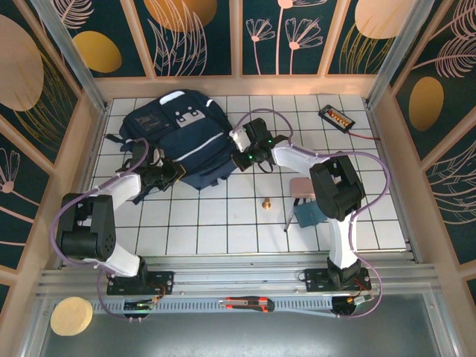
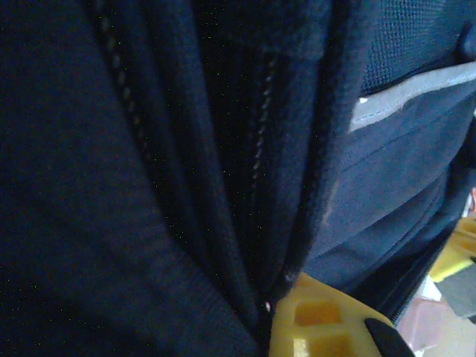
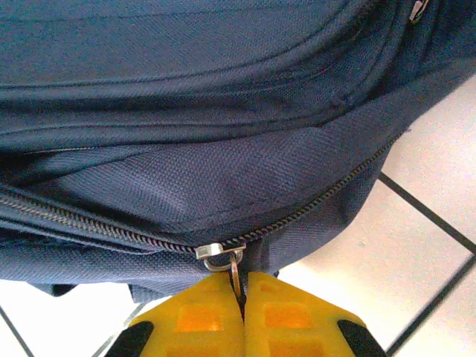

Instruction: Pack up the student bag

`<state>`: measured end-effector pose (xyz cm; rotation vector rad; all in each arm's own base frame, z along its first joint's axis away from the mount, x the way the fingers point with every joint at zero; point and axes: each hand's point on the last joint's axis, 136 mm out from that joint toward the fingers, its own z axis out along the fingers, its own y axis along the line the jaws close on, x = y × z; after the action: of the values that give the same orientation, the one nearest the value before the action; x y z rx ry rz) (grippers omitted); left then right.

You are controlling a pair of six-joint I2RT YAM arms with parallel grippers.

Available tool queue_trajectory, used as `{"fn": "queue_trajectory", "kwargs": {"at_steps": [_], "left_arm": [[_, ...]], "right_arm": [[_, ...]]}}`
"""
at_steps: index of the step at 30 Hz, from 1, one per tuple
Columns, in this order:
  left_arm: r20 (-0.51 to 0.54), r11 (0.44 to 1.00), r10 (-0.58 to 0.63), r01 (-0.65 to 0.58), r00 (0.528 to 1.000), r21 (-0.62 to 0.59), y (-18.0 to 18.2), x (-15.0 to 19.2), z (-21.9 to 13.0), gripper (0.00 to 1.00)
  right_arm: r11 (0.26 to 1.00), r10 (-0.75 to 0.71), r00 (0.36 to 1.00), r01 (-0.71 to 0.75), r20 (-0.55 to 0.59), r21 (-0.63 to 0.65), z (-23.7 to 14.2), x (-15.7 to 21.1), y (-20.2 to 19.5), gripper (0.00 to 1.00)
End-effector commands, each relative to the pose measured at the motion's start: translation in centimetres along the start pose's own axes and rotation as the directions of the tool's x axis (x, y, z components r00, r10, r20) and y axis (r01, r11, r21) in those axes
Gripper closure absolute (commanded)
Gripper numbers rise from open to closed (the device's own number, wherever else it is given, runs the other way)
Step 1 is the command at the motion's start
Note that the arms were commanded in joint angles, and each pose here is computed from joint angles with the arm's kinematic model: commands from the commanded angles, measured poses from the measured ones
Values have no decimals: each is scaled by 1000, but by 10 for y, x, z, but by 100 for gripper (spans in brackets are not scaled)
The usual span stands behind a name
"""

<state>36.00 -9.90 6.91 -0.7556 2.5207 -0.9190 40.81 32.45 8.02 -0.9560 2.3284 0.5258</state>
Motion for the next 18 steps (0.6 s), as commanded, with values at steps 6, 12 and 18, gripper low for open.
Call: {"fn": "queue_trajectory", "kwargs": {"at_steps": [6,12,18], "left_arm": [[91,949,90,-58,992,-310,62,-66,-22,100],[100,970,141,-117,985,-212,22,-108,-7,47],[89,993,4,7,996,-116,14,-67,-31,3]], "right_arm": [[994,14,1000,-13,-6,112,-38,29,-1,100],[996,36,999,-34,19,-80,-50,29,82,100],[974,127,991,-118,36,-195,-34,3,102,100]]}}
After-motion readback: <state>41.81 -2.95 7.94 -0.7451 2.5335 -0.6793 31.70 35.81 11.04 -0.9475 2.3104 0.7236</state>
